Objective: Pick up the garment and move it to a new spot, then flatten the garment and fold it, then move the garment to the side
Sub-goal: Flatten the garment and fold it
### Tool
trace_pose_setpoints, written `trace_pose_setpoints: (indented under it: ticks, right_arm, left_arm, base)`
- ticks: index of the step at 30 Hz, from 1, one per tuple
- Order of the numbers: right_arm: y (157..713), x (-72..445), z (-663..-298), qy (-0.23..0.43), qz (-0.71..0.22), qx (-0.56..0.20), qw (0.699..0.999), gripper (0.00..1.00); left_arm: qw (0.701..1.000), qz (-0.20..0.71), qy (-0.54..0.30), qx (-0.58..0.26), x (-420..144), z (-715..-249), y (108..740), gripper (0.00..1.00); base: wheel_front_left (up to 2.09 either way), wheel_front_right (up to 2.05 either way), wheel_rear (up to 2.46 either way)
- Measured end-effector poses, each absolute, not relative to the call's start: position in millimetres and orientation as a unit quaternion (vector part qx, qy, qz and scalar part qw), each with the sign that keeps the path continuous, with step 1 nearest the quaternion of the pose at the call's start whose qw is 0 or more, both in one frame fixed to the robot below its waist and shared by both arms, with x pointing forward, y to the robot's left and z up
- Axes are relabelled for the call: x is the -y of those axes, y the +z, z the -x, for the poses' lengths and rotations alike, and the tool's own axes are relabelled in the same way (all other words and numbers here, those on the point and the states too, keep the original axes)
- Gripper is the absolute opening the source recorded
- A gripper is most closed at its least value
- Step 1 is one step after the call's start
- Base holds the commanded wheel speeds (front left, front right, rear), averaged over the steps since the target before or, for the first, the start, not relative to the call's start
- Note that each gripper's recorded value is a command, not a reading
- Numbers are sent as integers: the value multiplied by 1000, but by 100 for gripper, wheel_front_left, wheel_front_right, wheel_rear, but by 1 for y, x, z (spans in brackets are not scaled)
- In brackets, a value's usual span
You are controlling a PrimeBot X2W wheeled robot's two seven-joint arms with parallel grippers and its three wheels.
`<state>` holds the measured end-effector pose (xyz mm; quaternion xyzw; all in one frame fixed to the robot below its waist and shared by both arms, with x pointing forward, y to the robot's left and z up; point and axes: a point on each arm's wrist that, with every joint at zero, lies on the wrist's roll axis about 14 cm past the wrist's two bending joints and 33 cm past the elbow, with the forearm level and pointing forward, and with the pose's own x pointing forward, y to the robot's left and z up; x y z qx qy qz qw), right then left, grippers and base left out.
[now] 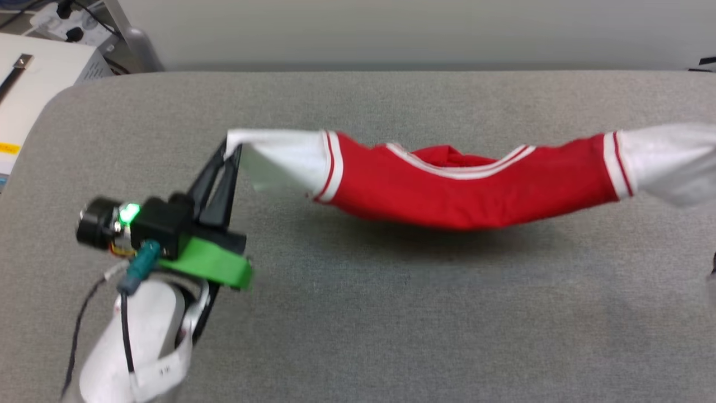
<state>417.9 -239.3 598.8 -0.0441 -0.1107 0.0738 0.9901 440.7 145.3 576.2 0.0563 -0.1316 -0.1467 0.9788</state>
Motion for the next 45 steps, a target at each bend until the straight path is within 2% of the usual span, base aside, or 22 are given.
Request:
trace_pose_setpoints:
  ticks: [12, 24, 30, 37, 45]
  right_arm:
    - [676, 244, -508, 85, 69, 193, 975, 0]
    - [729, 252, -619, 64, 123, 228, 964, 0]
    - [731, 253, -667, 50, 154, 216, 963, 0]
    - [741, 262, -703, 26, 180, 221, 958, 0]
    - [760, 255, -722, 20, 174, 247, 953, 0]
  left_arm:
    - [943, -102, -179, 262, -124, -536, 683, 0]
    - [918, -162, -191, 307, -98, -637, 740, 0]
    - [924, -171, -170, 298, -107, -684, 743, 0]
    - [921, -176, -153, 311, -113, -716, 756, 0]
    - [924, -163, -129, 321, -126, -731, 766, 0]
  base:
    - [0, 0, 0]
    - [0, 0, 0]
    - [0, 0, 0]
    - [0, 0, 0]
    - [0, 0, 0]
